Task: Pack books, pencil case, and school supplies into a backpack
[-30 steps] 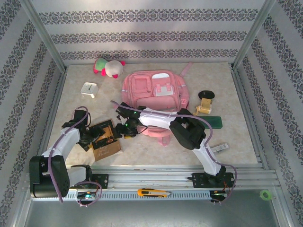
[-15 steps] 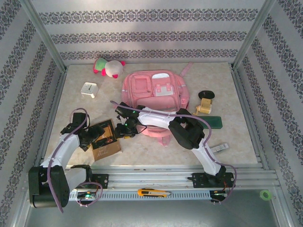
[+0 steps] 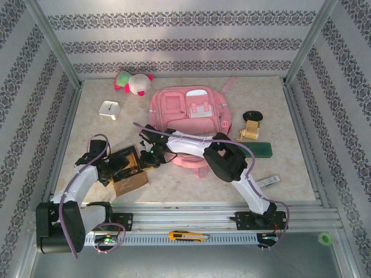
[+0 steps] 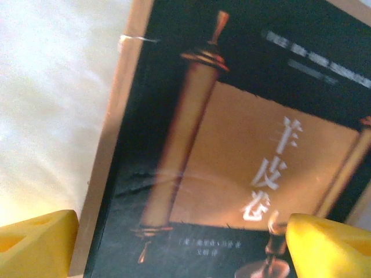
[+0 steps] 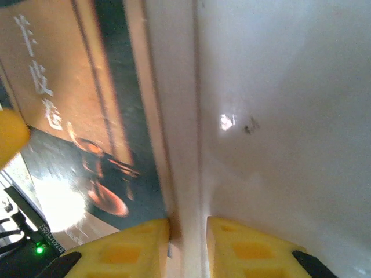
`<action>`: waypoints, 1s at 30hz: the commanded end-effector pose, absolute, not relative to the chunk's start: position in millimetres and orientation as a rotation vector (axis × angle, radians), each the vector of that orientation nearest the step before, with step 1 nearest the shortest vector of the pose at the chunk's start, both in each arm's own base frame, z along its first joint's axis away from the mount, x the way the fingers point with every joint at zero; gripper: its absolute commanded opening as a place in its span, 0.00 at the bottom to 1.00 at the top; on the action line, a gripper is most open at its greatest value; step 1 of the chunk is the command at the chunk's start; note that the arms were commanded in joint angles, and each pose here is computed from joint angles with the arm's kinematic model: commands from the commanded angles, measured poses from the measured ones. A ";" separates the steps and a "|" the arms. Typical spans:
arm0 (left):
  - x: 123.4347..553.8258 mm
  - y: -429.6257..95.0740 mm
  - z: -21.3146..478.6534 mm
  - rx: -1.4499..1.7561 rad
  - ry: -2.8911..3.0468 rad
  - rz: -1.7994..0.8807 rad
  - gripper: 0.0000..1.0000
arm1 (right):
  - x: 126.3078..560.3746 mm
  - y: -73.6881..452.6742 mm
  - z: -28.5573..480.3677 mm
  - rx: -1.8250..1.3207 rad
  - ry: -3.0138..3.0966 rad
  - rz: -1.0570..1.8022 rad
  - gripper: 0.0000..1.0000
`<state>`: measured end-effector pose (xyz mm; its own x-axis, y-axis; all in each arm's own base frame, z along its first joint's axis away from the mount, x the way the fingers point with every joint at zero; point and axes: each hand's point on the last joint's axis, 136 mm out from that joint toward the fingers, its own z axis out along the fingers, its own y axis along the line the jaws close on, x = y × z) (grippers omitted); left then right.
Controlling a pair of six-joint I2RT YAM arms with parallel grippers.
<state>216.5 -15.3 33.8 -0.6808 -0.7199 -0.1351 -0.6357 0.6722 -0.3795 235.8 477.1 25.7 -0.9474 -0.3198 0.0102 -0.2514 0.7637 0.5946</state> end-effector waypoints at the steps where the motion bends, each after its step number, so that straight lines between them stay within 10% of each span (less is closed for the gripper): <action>1: 244.0 -54.6 77.2 -0.881 2.471 -0.820 0.90 | 236.3 475.8 7.1 0.415 -2.827 -0.901 0.23; 13: 253.3 -68.3 114.0 -0.804 2.383 -0.964 0.77 | 251.3 472.1 19.1 0.344 -2.810 -0.972 0.20; 26: 247.2 -48.5 129.9 -0.740 2.457 -0.731 0.03 | 272.7 460.6 62.5 0.306 -2.894 -1.063 0.25; 30: 255.0 -50.6 164.7 -0.567 2.422 -0.693 0.00 | 288.2 449.2 119.8 0.323 -2.993 -1.199 0.38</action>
